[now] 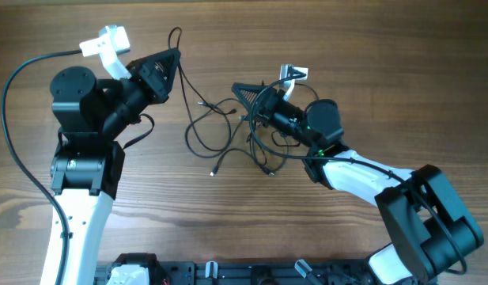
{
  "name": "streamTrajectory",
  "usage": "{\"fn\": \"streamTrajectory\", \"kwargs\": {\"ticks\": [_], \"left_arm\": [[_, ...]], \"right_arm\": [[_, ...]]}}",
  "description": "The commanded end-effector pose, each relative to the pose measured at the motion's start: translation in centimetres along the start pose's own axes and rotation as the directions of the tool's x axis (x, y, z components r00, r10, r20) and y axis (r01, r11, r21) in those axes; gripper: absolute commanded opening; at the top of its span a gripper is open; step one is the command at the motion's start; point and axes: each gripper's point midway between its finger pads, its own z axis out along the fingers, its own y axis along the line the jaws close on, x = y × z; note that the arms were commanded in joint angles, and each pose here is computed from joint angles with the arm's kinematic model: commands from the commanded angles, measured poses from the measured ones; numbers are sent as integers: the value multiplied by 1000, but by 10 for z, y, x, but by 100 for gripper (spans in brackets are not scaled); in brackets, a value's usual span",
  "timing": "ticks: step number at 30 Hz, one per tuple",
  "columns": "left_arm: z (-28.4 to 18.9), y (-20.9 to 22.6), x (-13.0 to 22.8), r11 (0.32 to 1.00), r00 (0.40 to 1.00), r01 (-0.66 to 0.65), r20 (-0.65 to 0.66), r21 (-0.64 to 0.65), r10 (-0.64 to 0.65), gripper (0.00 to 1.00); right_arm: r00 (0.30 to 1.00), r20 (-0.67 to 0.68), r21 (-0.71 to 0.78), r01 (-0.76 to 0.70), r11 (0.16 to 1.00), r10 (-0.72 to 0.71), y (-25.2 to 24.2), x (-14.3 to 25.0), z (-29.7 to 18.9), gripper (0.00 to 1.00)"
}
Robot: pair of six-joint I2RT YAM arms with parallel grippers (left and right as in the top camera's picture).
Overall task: Untangle cables
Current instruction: 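Lift the right gripper with the cable up and to the left, then carry the cable with the right gripper up and off to the right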
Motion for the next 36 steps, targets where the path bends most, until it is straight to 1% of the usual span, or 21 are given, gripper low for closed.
{"fn": "streamTrajectory", "kwargs": {"ticks": [1,2,4,6,8,9,10,11,12,16,18,19,24,28,31,36], "left_arm": [[-1,4,-9,1000,999,6,37,-31,-4,4],[-3,7,-12,999,999,8,48,-42,-6,5],[-5,13,-17,998,998,11,65,-58,-8,11],[-8,17,-21,997,997,16,78,-70,-10,11],[-10,21,-25,997,996,19,88,-79,-12,12],[-11,23,-26,996,996,20,92,-83,-12,15],[-12,24,-27,996,995,22,94,-87,-14,24],[-12,26,-27,995,995,24,96,-92,-15,29],[-13,27,-28,995,995,26,96,-95,-17,31],[-13,29,-25,994,996,34,88,-103,-25,45],[-13,30,-24,993,996,38,83,-107,-29,58],[-13,31,-23,993,996,40,81,-109,-31,61],[-13,32,-21,992,997,47,73,-115,-38,69],[-13,36,-16,990,997,61,56,-130,-54,73],[-13,39,-12,987,997,72,44,-142,-67,75],[-13,40,-11,986,997,76,39,-146,-71,77]], "right_arm": [[999,-46,-50,15,999,-17,17,5,4,5],[998,-52,-67,19,998,-22,24,5,5,5],[996,-70,-103,49,993,-56,40,4,10,5],[993,-89,-122,68,990,-79,53,3,16,5],[989,-112,-102,86,991,-97,58,1,25,5],[987,-124,-81,93,992,-102,59,-1,30,5],[985,-134,-69,103,992,-111,60,-3,34,5],[982,-145,-54,116,992,-122,63,-5,39,4],[979,-155,-42,131,991,-136,67,-7,44,4],[963,-199,-10,183,983,-182,86,-13,58,5],[952,-216,-5,223,975,-218,100,-16,64,4],[947,-220,-2,241,971,-235,107,-18,66,4],[902,-255,52,372,927,-348,144,-30,72,5],[868,-232,63,464,883,-439,181,-42,71,5],[851,-202,26,499,866,-484,209,-47,69,5],[824,-172,19,551,834,-541,234,-55,62,5]]}}
